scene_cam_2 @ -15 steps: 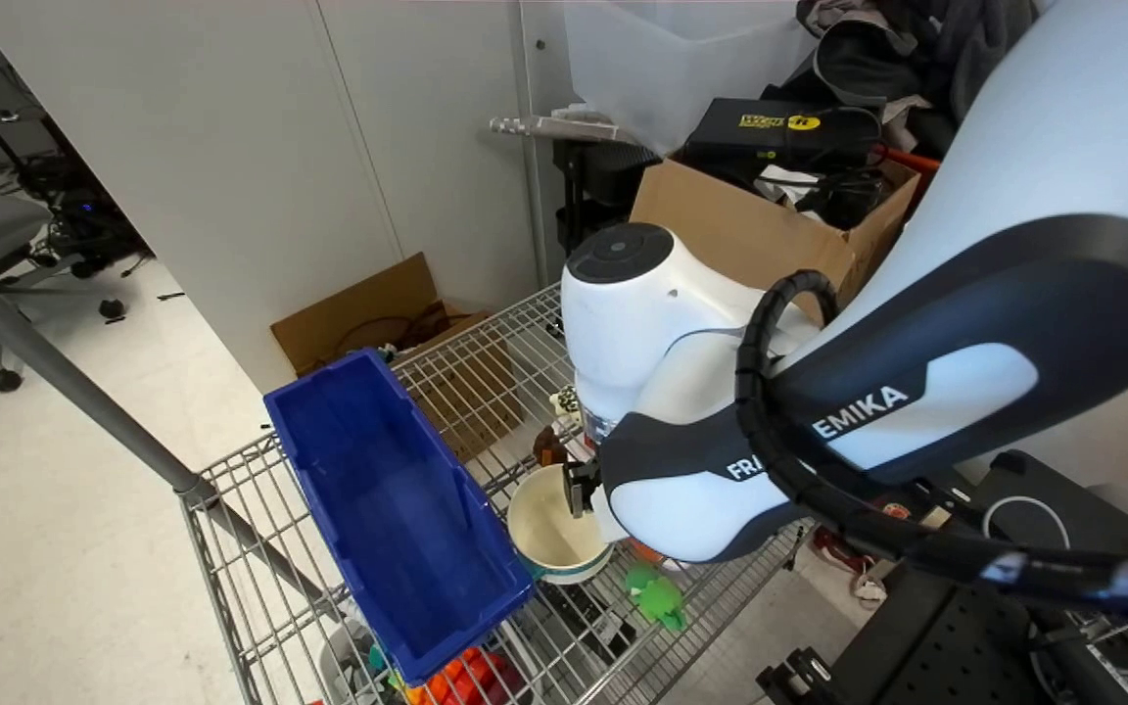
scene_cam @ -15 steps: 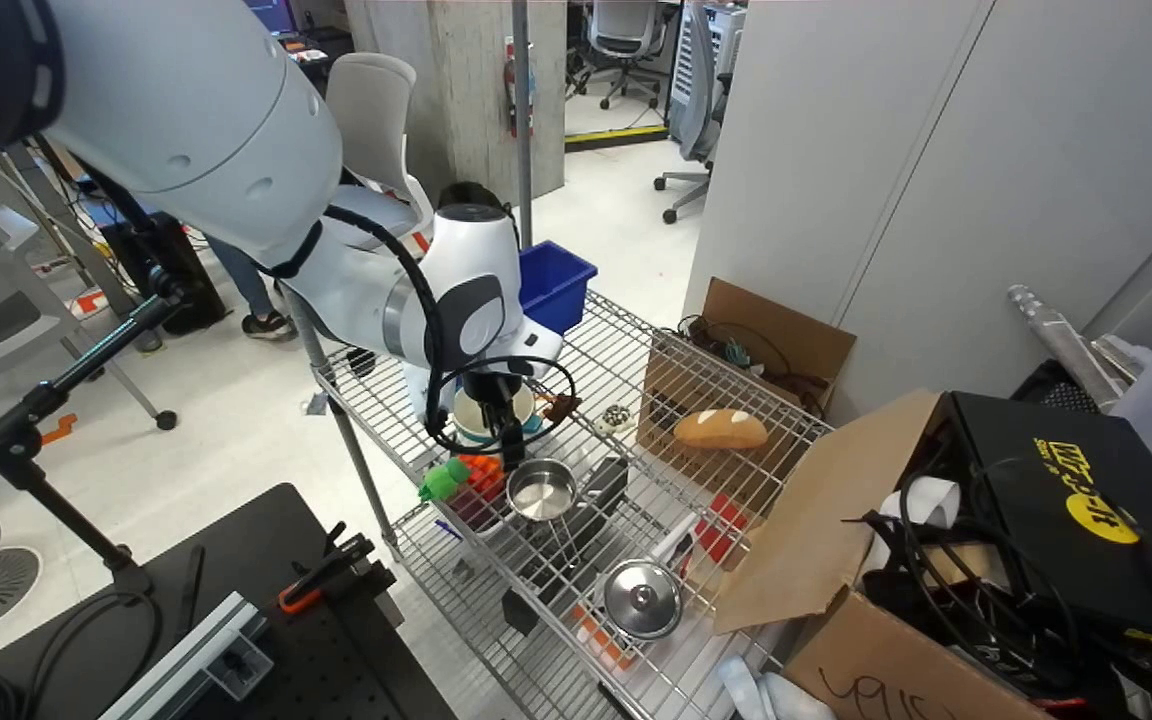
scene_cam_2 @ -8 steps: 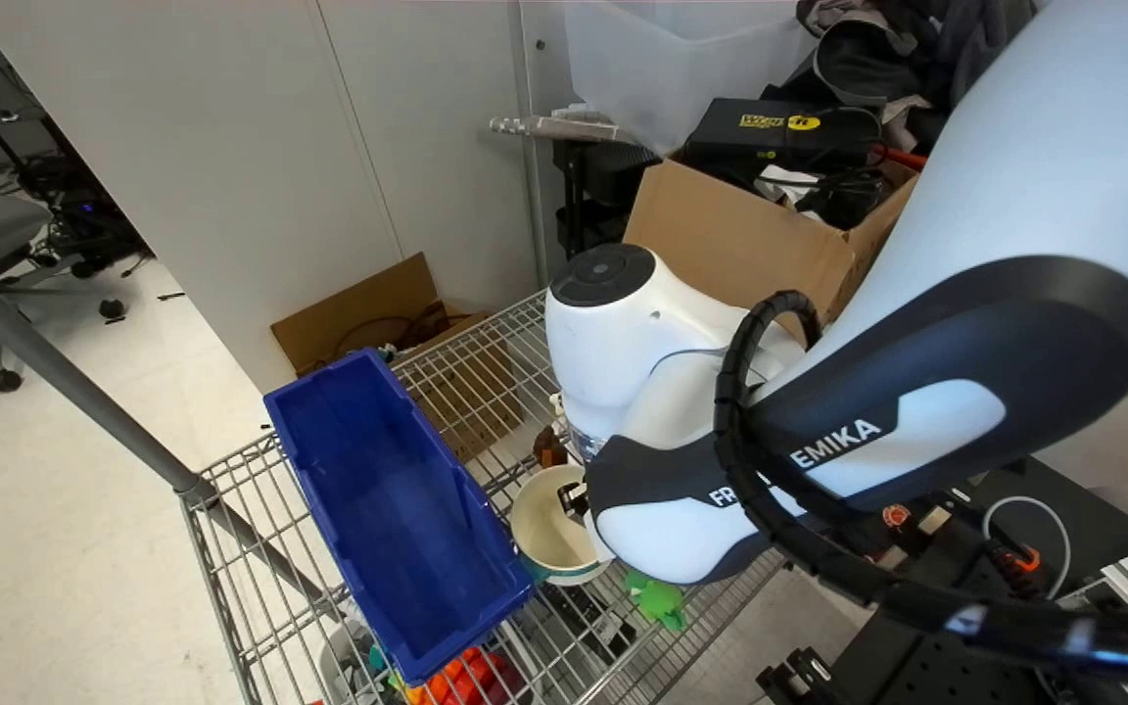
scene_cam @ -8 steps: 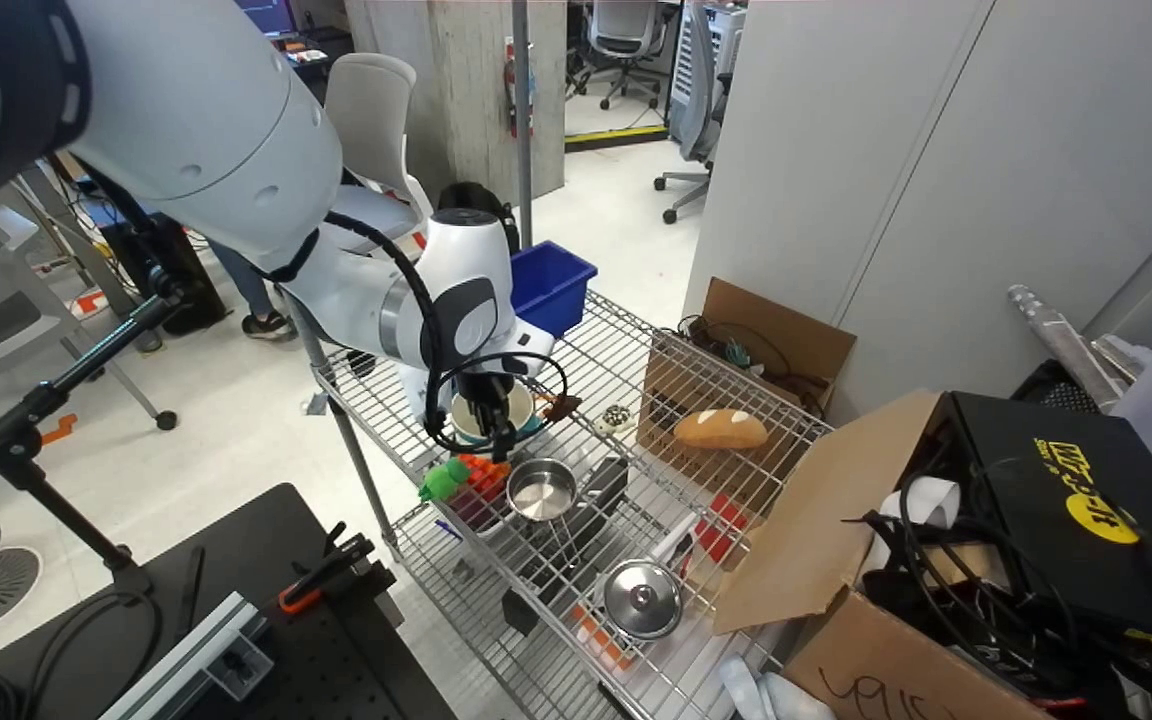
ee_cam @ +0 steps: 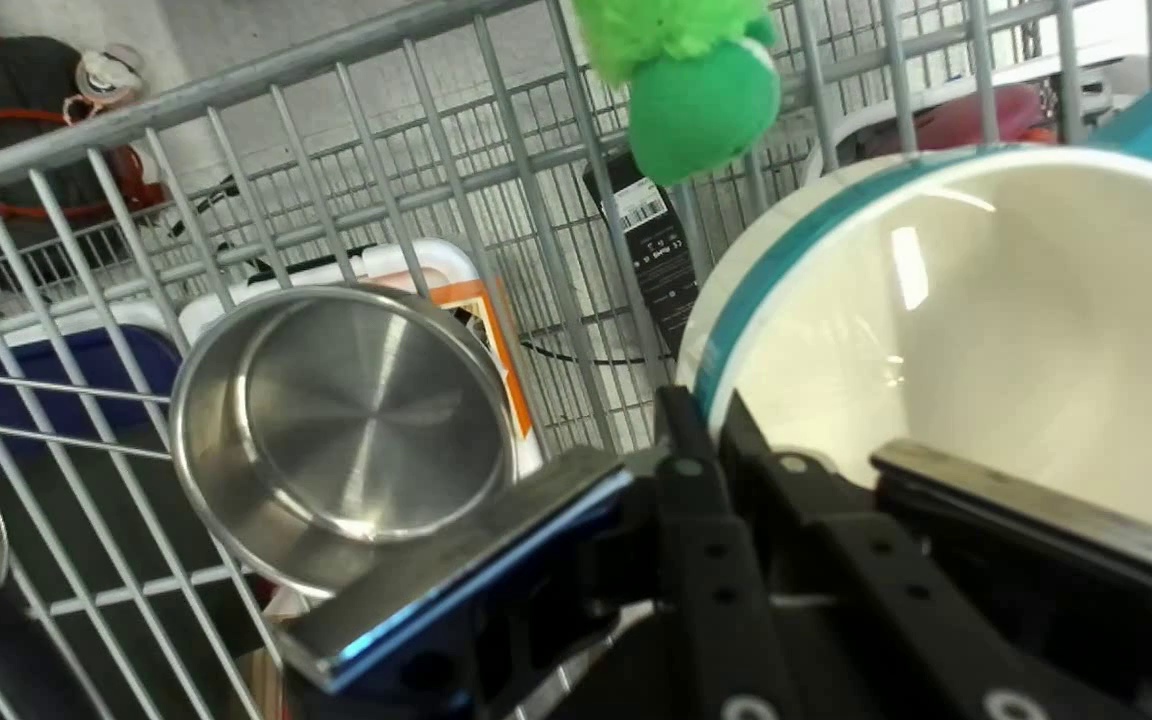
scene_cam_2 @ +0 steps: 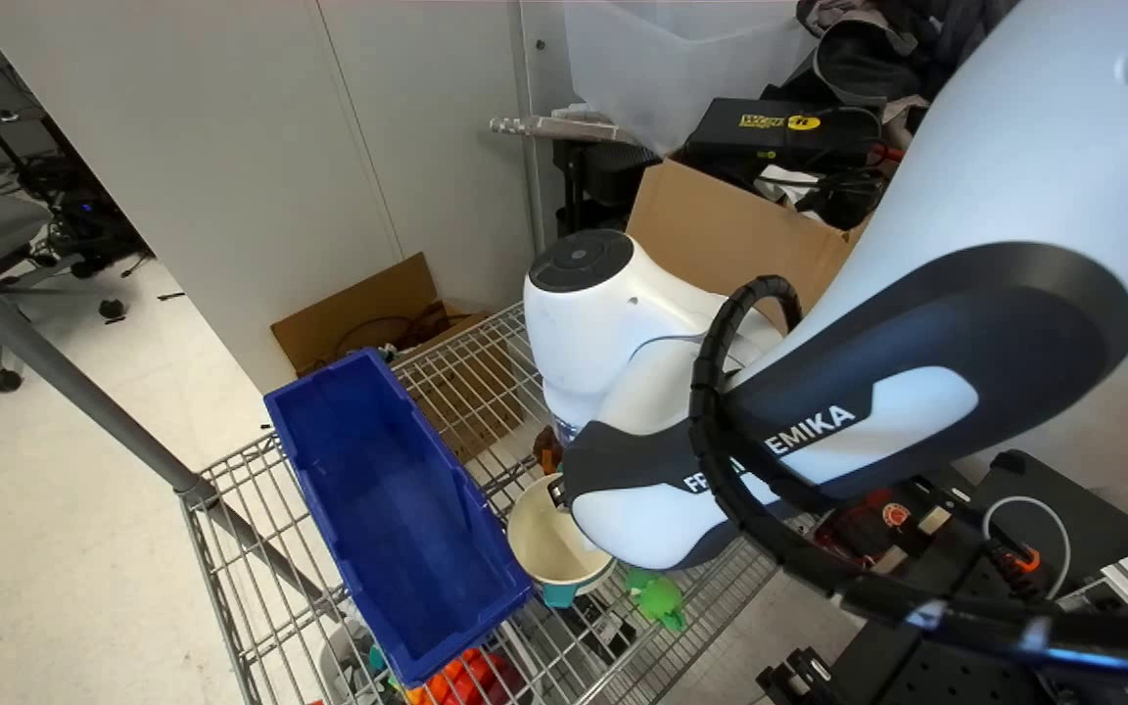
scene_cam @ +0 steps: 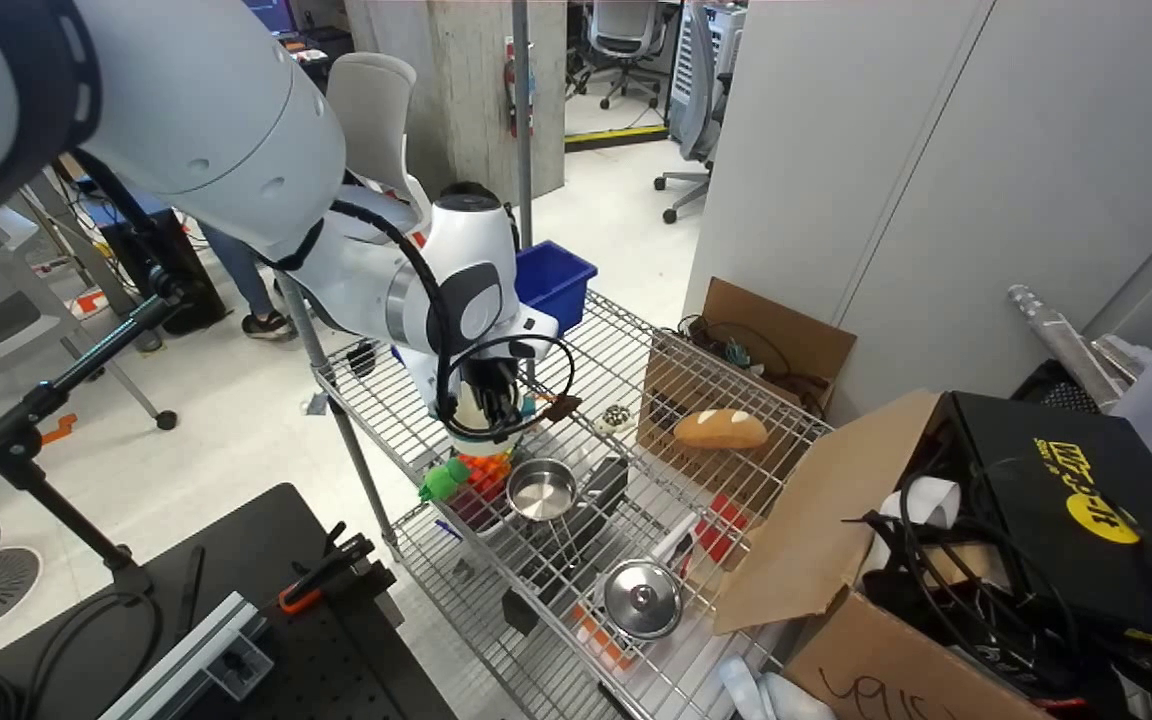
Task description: Move the cream colored bowl to the right
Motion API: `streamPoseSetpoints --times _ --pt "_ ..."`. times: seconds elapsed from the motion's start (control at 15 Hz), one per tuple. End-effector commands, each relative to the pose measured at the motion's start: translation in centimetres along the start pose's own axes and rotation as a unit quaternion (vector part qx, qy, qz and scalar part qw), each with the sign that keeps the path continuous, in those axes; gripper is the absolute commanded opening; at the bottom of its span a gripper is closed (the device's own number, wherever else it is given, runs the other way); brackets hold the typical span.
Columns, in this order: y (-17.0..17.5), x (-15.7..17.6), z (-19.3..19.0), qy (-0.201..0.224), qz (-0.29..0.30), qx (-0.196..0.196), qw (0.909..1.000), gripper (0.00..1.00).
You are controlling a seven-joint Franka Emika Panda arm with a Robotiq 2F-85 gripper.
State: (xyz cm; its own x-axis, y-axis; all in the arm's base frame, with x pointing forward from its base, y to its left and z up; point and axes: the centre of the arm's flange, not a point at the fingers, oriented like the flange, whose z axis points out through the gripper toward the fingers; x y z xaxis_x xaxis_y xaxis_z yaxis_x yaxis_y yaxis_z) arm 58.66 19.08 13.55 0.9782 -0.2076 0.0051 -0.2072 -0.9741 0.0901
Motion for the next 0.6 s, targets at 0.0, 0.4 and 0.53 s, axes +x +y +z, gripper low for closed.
streamPoseSetpoints --times 0.0,0.4,0.53 --pt "0.6 0.8 -4.2 0.037 0.002 0.034 0.9987 0.01" --pt "10.0 6.4 -10.3 0.067 0.11 0.042 0.9908 0.01" --pt "14.8 9.9 -10.4 0.065 0.161 0.024 0.9845 0.01"
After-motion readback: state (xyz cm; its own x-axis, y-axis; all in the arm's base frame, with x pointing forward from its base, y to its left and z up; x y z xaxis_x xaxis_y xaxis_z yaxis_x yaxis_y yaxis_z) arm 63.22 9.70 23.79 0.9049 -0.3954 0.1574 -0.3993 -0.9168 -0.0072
